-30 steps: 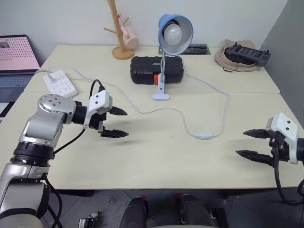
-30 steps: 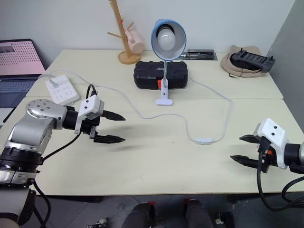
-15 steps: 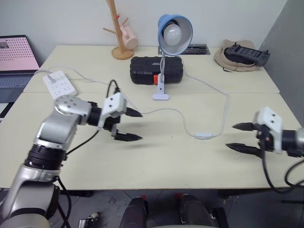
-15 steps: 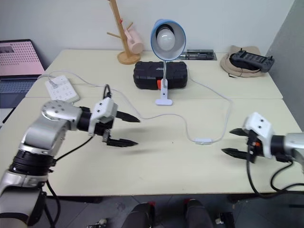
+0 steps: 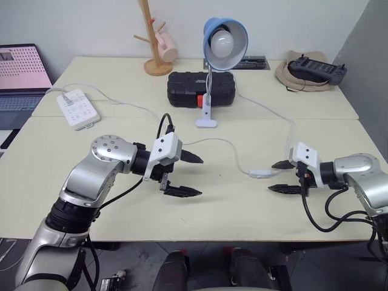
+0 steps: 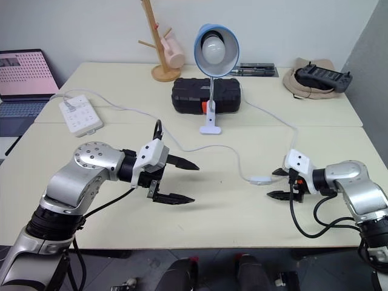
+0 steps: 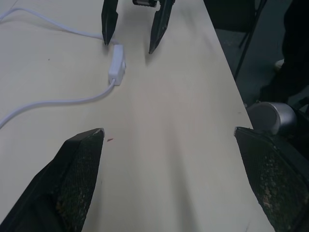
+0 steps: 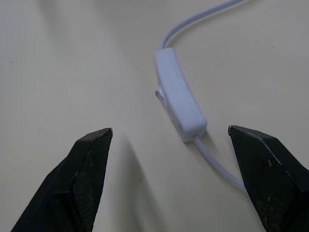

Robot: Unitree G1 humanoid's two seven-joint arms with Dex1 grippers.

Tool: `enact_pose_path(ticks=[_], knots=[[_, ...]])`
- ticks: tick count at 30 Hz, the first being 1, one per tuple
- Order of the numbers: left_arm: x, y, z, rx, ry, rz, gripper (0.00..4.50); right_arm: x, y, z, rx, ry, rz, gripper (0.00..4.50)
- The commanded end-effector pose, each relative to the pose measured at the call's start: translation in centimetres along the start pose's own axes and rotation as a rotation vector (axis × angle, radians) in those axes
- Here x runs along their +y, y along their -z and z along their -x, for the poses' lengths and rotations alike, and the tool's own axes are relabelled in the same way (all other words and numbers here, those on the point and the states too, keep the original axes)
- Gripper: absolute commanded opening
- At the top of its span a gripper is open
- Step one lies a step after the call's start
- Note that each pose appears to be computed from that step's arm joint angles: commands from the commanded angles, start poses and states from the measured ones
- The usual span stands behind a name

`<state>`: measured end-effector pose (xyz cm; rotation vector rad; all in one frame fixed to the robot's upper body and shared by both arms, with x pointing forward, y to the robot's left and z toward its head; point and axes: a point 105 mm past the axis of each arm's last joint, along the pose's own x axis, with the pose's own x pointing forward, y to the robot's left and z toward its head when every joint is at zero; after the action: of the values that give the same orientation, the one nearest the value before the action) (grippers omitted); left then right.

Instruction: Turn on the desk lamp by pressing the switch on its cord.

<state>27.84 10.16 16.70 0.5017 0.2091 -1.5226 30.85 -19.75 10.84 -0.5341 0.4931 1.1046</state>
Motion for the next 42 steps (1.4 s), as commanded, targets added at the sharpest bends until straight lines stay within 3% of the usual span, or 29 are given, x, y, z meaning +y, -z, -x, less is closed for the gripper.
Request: enact_pose_path(ticks=[1,7,19,22,30,32,35,42], knots=[[-0.1,-0.8,0.4,-0.015,-0.01,-0.031,4.5,-0.7,-1.1,-0.7,-0.024,-0.009,0.05,4.03],[-0.1,-0.5,0.4,-0.007,-0.02,-0.035,4.5,-1.0,-0.4,-1.4,-0.014,-0.029,0.019,4.03],[0.1,-0.3,0.4,-0.008,-0.025,-0.029,4.5,-0.7,0.3,-0.8,-0.009,-0.055,-0.016,1.37],[0.3,0.1,0.3,-0.002,-0.03,-0.037,4.5,-0.5,0.0,-0.9,-0.031,-0.054,-0.041,0.43],[0.7,0.7,0.5,-0.032,-0.079,0.053,4.5,-0.1,-2.3,0.0,-0.155,-0.045,-0.169,0.4],[1.9,-0.4,0.6,-0.191,-0.15,0.276,4.5,0.5,-6.4,0.9,-0.357,-0.076,-0.332,0.4],[2.1,-1.8,-0.1,-0.346,-0.158,0.461,4.5,1.9,-10.0,1.4,-0.525,-0.144,-0.466,0.4],[1.5,-4.3,-1.7,-0.6,-0.037,0.74,4.5,3.3,-13.2,2.0,-0.65,-0.215,-0.59,0.4]])
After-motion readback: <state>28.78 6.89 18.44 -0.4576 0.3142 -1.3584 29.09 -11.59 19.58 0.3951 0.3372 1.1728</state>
